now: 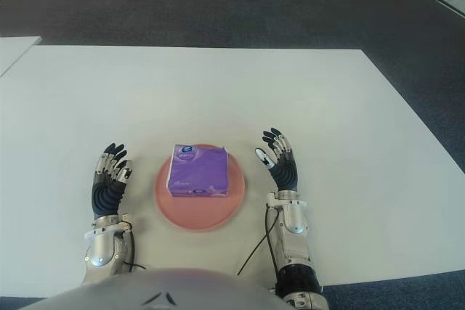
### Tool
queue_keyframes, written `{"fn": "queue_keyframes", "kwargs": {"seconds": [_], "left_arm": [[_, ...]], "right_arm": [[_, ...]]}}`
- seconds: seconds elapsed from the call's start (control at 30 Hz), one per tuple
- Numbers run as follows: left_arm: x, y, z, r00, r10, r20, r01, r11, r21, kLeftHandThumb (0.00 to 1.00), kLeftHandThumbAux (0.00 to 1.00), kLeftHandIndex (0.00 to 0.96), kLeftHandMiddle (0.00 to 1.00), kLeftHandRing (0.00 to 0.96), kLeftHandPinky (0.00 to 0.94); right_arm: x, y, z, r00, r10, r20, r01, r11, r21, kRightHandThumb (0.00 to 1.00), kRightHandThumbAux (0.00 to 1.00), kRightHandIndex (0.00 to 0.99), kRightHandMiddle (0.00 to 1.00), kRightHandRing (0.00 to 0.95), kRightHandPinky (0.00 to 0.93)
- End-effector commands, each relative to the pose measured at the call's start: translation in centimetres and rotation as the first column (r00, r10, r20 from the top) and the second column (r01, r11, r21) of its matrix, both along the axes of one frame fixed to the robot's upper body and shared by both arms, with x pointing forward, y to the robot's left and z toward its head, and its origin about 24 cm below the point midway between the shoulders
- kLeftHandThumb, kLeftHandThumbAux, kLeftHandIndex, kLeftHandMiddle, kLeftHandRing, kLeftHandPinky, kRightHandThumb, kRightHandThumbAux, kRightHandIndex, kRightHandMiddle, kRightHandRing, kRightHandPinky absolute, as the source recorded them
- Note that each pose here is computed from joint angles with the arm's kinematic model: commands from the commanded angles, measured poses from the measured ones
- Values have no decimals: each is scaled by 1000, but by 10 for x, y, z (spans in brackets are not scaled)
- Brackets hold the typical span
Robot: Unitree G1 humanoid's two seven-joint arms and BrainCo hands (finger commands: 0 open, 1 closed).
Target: Put the tissue paper into the plate.
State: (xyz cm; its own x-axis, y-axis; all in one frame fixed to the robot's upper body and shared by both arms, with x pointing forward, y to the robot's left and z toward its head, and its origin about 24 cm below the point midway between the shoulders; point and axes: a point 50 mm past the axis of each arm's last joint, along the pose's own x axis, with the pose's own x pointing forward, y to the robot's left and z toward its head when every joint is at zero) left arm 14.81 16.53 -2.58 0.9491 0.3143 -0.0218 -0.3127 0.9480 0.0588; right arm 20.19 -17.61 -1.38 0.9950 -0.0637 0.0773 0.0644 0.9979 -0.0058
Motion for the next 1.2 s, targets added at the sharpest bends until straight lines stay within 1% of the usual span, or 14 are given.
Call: {"fn": "queue_keyframes", "kwargs": {"seconds": [0.03,0.1,0.23,0.37,0.47,0.57,0.63,0.73,0.93,1.0,1.2], "left_arm": [[-38,-12,-41,940,-50,-339,49,999,-10,79,610,58,72,65,47],[-40,-11,-38,936,-58,-346,61,998,-2,74,622,33,42,34,21],[-41,-10,-36,932,-67,-356,73,997,6,71,630,10,14,10,5],[-42,-7,-33,931,-73,-358,83,996,12,72,627,2,2,2,0],[-42,-4,-31,932,-84,-353,92,996,5,74,625,0,0,0,0],[-43,-3,-30,933,-99,-347,100,995,-17,77,625,0,0,0,0],[-43,-2,-29,933,-110,-344,105,994,-34,83,626,0,0,0,0],[-44,-1,-28,932,-127,-339,114,992,-60,90,628,0,0,0,0],[-48,-3,-21,934,-148,-325,122,988,-100,99,636,0,0,0,0],[-49,-4,-19,936,-151,-318,121,986,-112,94,627,0,1,0,0],[-54,-6,-14,939,-157,-307,122,984,-129,82,607,8,10,0,0]], "right_arm": [[-66,18,-56,938,-31,-344,74,991,113,173,518,129,207,189,152],[-70,20,-54,939,-38,-342,86,988,128,178,509,119,178,154,104],[-78,24,-50,936,-52,-349,108,984,144,190,505,106,145,115,63],[-82,27,-47,924,-77,-374,145,977,157,217,506,99,120,83,28],[-86,28,-45,909,-99,-406,180,969,168,240,510,109,108,61,10],[-90,27,-43,903,-103,-417,189,967,172,250,513,116,98,47,3],[-92,27,-42,902,-101,-419,190,966,175,251,509,120,97,48,17],[-94,28,-40,906,-92,-413,184,965,189,255,501,125,100,53,28],[-100,28,-37,916,-81,-394,177,961,214,270,482,132,105,53,16],[-102,27,-35,919,-82,-386,178,959,220,280,484,128,97,38,6],[-109,28,-32,916,-96,-389,192,957,216,306,497,124,89,20,0]]}}
